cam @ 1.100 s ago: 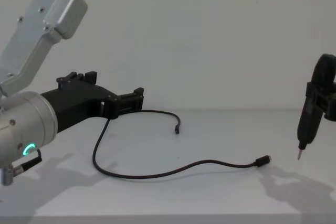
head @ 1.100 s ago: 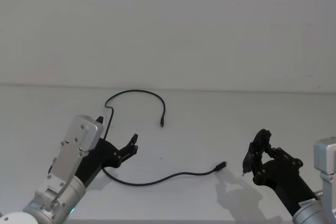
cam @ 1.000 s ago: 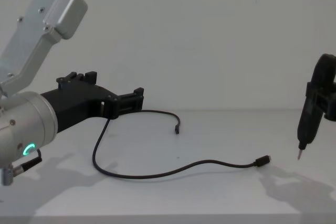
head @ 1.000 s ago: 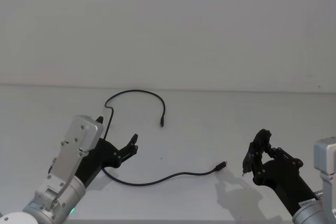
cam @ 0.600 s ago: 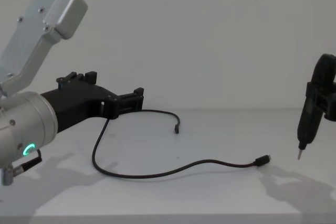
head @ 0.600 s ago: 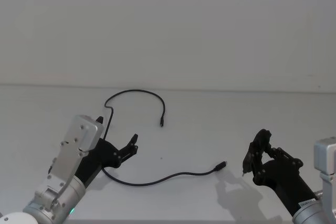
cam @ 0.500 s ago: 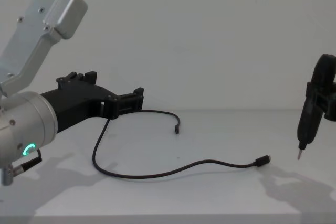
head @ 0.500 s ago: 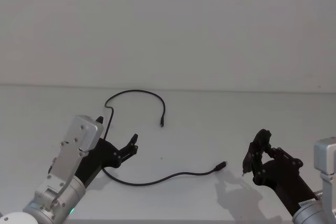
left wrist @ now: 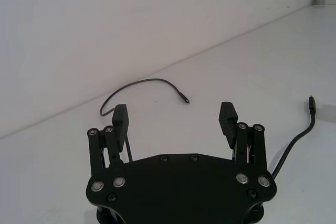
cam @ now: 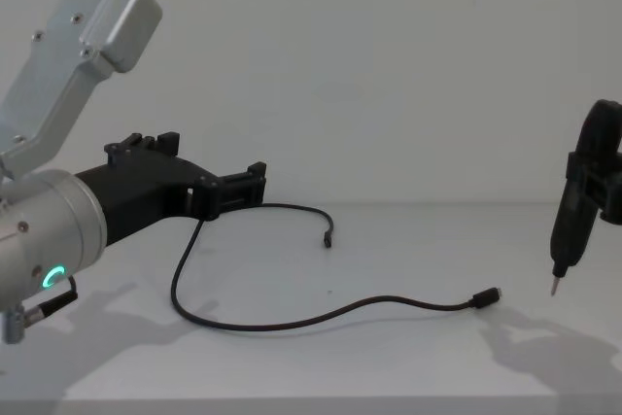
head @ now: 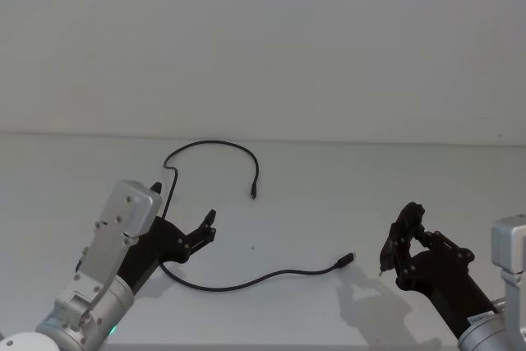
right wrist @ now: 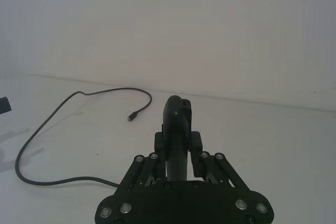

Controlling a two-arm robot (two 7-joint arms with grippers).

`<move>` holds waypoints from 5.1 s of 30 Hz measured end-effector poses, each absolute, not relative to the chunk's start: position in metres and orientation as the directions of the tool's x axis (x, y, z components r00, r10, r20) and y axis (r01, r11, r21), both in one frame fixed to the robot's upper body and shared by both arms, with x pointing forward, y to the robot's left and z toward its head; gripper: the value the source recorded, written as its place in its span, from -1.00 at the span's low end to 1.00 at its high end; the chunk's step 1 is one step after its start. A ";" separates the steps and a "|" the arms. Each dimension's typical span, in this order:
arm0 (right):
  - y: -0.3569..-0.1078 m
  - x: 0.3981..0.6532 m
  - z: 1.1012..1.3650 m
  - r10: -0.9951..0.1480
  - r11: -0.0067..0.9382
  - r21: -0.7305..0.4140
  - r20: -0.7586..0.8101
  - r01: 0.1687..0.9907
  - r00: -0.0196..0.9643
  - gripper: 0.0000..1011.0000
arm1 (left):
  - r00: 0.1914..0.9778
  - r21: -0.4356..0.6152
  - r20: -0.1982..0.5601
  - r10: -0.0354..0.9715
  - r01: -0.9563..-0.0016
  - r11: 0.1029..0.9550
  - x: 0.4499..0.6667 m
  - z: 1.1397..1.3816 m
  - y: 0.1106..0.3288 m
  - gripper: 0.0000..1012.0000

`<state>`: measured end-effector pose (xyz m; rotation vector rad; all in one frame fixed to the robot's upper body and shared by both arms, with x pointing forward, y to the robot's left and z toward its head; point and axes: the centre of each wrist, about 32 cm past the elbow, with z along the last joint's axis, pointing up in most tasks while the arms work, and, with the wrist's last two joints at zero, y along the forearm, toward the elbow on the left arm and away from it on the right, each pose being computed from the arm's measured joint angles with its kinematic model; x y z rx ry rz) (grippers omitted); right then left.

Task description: Pick up the data cable with the one hand.

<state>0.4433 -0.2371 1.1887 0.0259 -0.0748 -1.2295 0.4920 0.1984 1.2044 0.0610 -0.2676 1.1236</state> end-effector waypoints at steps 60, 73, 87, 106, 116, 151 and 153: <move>-0.237 0.443 1.189 -0.942 0.335 0.060 0.043 0.940 0.333 -0.47 | 0.675 0.069 0.266 0.689 -0.726 0.685 0.540 1.206 0.195 0.98; -0.237 0.443 1.189 -0.942 0.335 0.060 0.043 0.940 0.333 -0.47 | 0.824 0.188 0.227 0.519 -0.560 0.807 0.579 1.207 0.187 0.98; -0.237 0.443 1.189 -0.942 0.335 0.060 0.043 0.940 0.333 -0.47 | 0.903 0.258 0.157 0.401 -0.429 0.865 0.618 1.205 0.177 0.98; -0.237 0.443 1.189 -0.942 0.335 0.060 0.043 0.940 0.333 -0.47 | 0.925 0.297 0.121 0.360 -0.380 0.876 0.637 1.199 0.175 0.98; -0.237 0.443 1.189 -0.942 0.335 0.060 0.043 0.940 0.333 -0.47 | 0.934 0.313 0.106 0.342 -0.358 0.880 0.645 1.194 0.171 0.93; -0.237 0.443 1.189 -0.942 0.335 0.060 0.043 0.940 0.333 -0.47 | 0.946 0.330 0.089 0.310 -0.322 0.887 0.653 1.189 0.164 -0.90; -0.237 0.443 1.189 -0.942 0.335 0.060 0.043 0.940 0.333 -0.47 | 0.947 0.330 0.089 0.310 -0.322 0.888 0.653 1.189 0.164 -0.90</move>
